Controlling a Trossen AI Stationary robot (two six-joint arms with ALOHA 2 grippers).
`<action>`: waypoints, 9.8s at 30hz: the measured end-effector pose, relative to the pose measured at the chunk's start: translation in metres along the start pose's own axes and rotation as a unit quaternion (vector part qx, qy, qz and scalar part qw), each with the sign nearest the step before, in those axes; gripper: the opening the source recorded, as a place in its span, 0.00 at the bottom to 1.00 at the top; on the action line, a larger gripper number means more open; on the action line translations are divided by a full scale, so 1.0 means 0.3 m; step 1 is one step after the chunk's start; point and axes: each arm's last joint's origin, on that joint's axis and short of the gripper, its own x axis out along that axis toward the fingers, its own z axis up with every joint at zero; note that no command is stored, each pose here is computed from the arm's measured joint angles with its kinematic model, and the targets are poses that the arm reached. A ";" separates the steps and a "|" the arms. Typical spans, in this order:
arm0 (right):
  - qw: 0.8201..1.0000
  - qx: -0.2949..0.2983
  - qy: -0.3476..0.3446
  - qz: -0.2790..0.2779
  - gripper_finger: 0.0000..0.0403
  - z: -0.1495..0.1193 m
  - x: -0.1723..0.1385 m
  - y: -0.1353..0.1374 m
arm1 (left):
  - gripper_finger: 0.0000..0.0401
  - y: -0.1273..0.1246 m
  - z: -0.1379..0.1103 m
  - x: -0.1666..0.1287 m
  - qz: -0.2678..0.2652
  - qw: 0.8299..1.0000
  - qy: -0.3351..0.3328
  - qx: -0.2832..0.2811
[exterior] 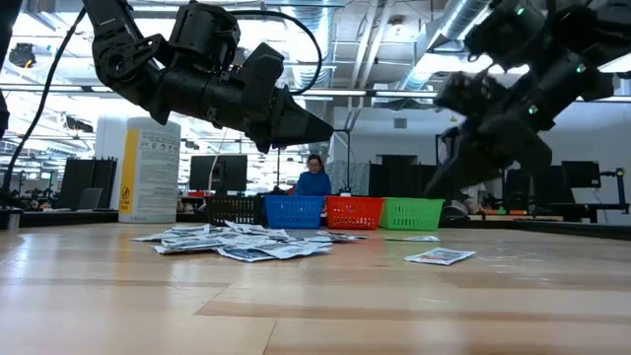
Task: Pick & Place First Aid Supplies
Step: Put the orange ointment pack into the black bin
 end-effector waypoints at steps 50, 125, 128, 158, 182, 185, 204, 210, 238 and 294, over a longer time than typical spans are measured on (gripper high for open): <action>0.990 -0.017 -0.099 -0.101 0.00 0.105 -0.060 0.032 | 0.23 0.065 0.052 0.022 -0.072 0.975 -0.017 -0.211; 0.978 -0.121 -0.076 -0.150 0.00 0.260 -0.013 0.074 | 0.01 0.042 0.064 0.036 -0.031 0.985 -0.021 -0.171; 0.979 -0.117 -0.072 -0.150 0.00 0.258 -0.013 0.074 | 0.01 0.042 0.064 0.036 -0.031 0.985 -0.021 -0.169; 0.977 -0.077 0.062 -0.189 0.33 0.102 -0.033 0.102 | 0.01 0.179 0.170 -0.126 0.233 0.969 0.054 -0.055; 0.989 -0.040 0.037 -0.134 0.31 -0.012 -0.015 0.130 | 0.04 0.504 0.030 -0.233 0.390 0.889 0.205 -0.122; 0.990 -0.037 0.034 -0.134 0.31 -0.010 -0.015 0.131 | 0.09 0.504 0.029 -0.232 0.391 0.889 0.205 -0.120; 0.996 -0.071 0.025 -0.049 0.35 0.002 -0.017 0.165 | 0.36 0.347 0.061 -0.162 0.309 0.930 0.190 -0.061; 0.992 -0.119 0.006 0.043 0.30 0.027 -0.005 0.164 | 0.35 0.200 0.092 -0.116 0.230 0.961 0.152 -0.010; 0.957 -0.078 0.000 0.280 0.25 -0.018 0.166 0.193 | 0.35 -0.052 0.122 -0.100 0.092 0.991 0.098 0.016; 0.975 -0.154 -0.071 -0.142 0.00 0.225 -0.103 0.089 | 0.35 0.020 0.163 -0.071 -0.031 0.965 0.034 -0.260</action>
